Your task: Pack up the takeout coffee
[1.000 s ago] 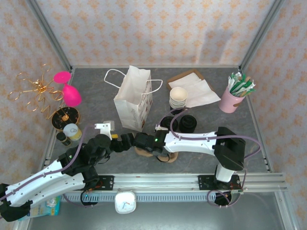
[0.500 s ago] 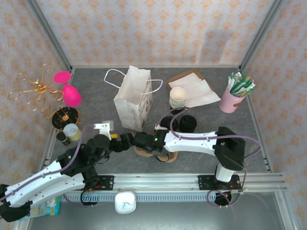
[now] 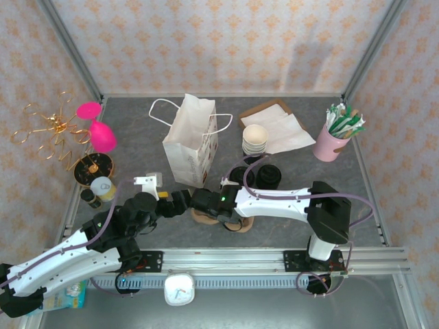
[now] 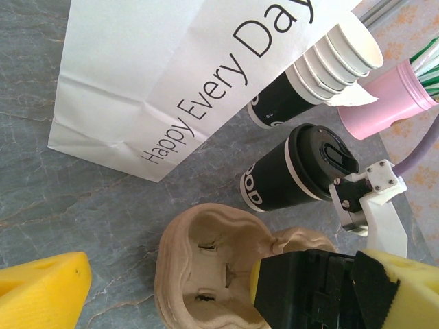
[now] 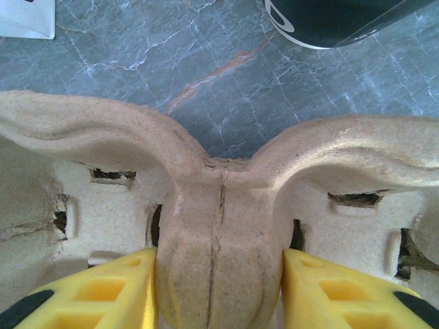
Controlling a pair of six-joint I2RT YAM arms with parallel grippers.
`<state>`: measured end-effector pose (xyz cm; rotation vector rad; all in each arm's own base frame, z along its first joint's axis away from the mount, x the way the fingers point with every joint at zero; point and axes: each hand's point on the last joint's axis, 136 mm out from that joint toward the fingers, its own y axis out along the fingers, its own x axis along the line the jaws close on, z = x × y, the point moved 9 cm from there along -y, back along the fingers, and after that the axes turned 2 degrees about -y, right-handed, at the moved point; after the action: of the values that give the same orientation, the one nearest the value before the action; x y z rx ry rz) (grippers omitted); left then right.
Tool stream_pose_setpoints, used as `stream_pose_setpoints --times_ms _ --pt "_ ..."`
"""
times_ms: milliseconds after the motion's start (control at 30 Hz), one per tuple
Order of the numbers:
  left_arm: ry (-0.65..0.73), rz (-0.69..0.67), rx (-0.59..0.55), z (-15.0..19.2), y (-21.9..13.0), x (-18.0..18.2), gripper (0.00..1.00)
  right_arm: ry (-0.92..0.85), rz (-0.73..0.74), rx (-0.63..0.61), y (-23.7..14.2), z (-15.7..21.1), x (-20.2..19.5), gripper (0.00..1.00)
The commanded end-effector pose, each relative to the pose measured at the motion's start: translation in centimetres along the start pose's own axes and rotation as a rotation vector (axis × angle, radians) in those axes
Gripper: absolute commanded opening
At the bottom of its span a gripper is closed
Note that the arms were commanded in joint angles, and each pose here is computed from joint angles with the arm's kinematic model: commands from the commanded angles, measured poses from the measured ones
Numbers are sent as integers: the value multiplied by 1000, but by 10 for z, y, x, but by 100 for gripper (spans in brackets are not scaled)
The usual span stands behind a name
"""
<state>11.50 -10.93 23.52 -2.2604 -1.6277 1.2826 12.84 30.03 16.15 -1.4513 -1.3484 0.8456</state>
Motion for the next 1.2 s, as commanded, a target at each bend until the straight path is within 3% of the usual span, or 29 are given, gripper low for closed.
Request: stream_pose_setpoints --times_ms 0,433,633,767,1167 --pt "6 -7 28 6 3 3 99 14 -40 -32 -18 -10 -1 45" --pt "-32 -20 75 21 20 8 98 1 -70 -3 -16 -7 -5 46" --pt "-39 -62 137 31 36 17 79 -13 -85 17 -12 -5 -7 46" --pt "-64 -52 156 35 42 24 72 -43 -63 28 -5 -2 -10 46" --pt "-113 -73 127 32 45 37 72 -100 -26 13 -18 -6 -6 56"
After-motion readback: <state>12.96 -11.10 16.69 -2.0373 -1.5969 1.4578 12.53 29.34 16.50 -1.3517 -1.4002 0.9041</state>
